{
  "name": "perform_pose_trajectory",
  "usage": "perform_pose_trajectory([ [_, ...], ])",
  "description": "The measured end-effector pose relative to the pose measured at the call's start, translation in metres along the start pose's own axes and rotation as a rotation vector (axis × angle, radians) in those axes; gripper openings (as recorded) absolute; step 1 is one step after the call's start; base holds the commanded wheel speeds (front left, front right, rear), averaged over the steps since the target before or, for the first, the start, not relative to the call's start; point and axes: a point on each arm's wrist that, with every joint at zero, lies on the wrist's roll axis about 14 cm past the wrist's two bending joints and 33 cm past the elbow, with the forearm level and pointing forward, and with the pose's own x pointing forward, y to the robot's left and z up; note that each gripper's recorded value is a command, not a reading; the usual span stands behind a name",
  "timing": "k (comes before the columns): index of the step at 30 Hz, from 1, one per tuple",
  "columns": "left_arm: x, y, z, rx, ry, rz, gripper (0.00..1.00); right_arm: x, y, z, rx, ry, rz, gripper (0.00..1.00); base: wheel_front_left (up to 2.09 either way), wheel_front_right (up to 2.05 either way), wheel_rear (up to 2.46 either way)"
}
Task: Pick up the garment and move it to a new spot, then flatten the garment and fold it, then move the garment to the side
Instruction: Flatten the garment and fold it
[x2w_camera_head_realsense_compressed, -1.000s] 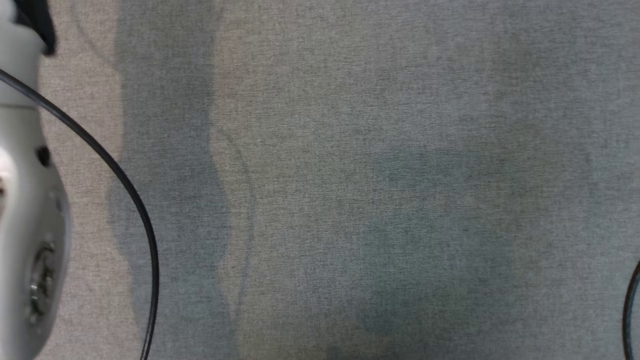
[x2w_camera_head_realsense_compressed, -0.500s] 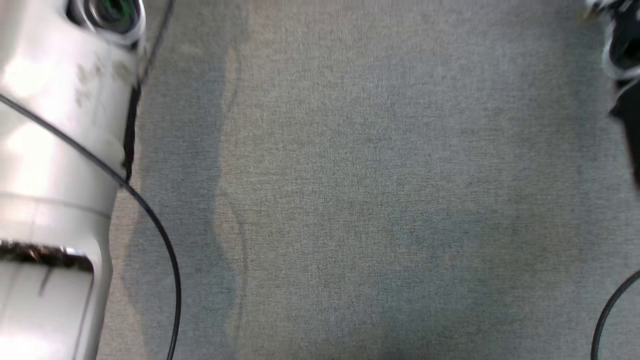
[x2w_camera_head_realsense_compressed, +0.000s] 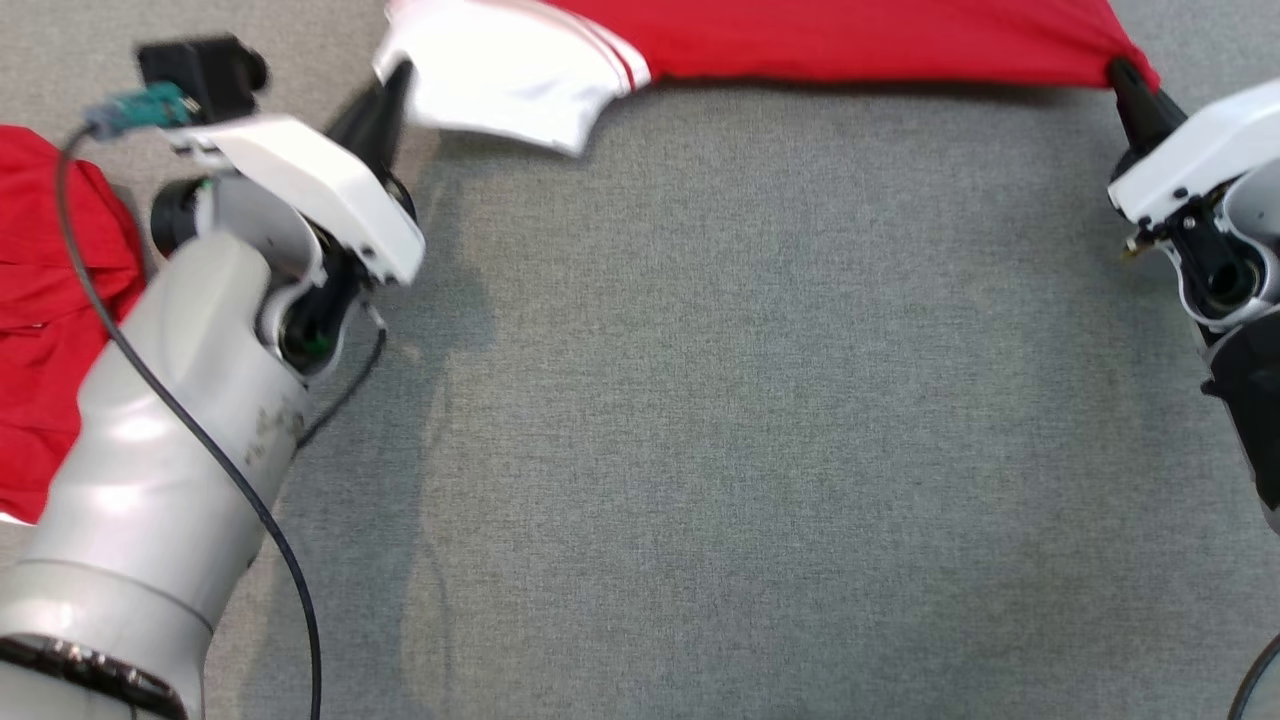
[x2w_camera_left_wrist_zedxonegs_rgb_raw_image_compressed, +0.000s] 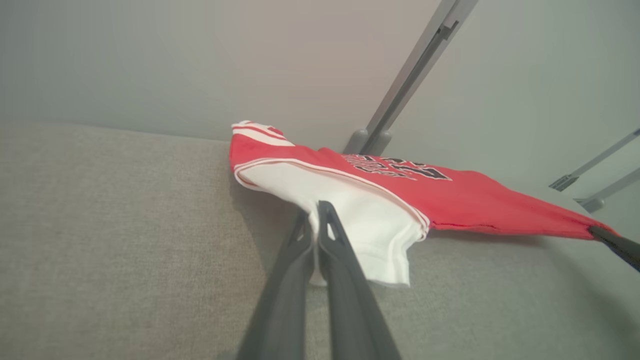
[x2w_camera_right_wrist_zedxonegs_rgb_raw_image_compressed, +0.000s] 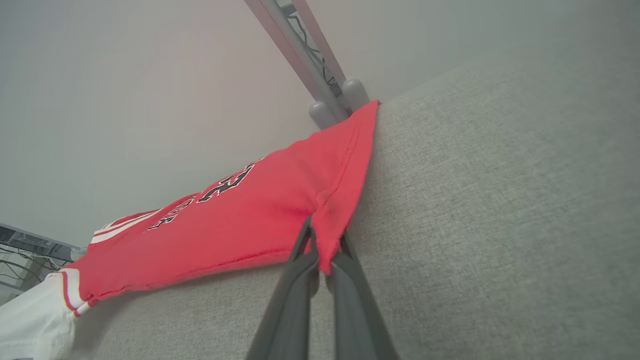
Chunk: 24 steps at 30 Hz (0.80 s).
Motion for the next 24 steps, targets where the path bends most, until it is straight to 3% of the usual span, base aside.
perform_pose_trajectory([
  [8, -0.042, 0.002, -0.047, 0.155, 0.192, -0.036, 0.00, -0.021, 0.000, -0.009, -0.012, 0.012, -0.011, 0.00, 0.00, 0.00, 0.00],
  [24, -0.114, -0.031, -0.095, 0.282, 0.411, -0.196, 0.00, -0.072, -0.021, -0.029, -0.069, 0.103, -0.075, 0.00, 0.00, 0.00, 0.00],
])
